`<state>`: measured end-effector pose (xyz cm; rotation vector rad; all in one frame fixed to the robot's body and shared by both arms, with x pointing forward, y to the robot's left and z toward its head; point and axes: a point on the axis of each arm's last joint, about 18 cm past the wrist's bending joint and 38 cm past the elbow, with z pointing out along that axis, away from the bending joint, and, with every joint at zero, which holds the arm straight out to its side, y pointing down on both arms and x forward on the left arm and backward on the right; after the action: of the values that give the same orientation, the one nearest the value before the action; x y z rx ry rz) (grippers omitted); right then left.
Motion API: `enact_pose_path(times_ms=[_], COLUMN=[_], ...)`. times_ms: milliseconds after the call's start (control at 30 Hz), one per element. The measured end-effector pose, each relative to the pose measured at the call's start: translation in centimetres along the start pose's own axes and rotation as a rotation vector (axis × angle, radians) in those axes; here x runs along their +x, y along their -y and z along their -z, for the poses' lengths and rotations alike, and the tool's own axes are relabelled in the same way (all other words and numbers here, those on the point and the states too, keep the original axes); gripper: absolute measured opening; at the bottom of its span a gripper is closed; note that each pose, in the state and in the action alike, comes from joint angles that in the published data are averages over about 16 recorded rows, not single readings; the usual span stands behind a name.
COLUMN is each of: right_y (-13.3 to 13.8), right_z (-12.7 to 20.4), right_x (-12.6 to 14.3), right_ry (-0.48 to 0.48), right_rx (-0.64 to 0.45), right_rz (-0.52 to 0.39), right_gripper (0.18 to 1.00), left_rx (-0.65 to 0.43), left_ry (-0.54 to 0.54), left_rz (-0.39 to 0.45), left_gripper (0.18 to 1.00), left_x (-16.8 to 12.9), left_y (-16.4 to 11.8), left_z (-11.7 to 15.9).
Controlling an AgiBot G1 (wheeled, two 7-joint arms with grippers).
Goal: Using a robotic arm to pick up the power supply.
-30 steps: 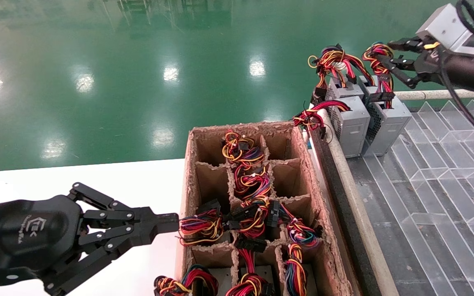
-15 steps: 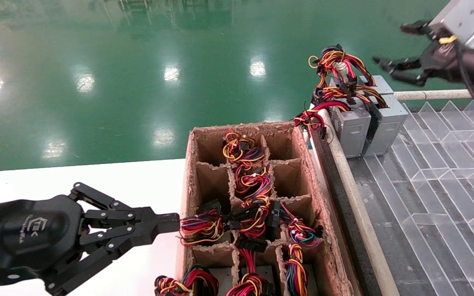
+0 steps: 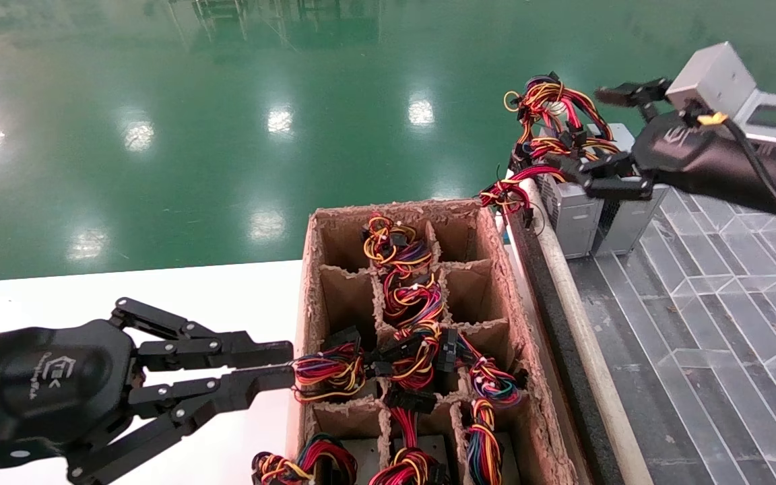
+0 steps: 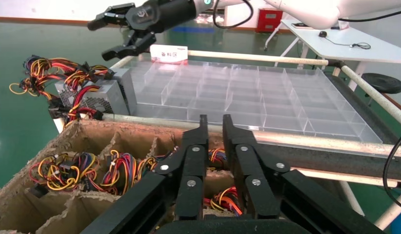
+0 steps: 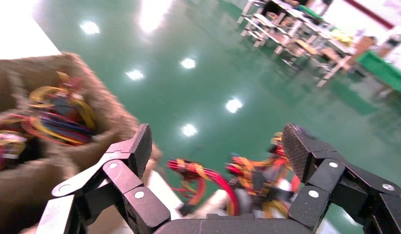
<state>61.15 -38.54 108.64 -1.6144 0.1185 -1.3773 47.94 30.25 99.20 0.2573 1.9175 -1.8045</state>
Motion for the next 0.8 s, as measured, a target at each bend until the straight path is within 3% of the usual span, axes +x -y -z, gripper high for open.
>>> enact_pose_path(times_ms=[367,800], right_y=[0.8,2.1], right_z=[0.9,2.9], right_x=[-4.6,-10.0], right_ry=[0.163,0.367], right_rx=[0.094,0.201], right_rz=[-0.090,-0.190], right_gripper=[0.987,1.000], left_rx=[0.000,0.000], left_ry=[0.000,0.000], left_rz=[0.000,0.000], left_gripper=[0.376,0.673], left_x=[0.0,0.0], left_y=[0.0,0.0], left_z=[0.0,0.0])
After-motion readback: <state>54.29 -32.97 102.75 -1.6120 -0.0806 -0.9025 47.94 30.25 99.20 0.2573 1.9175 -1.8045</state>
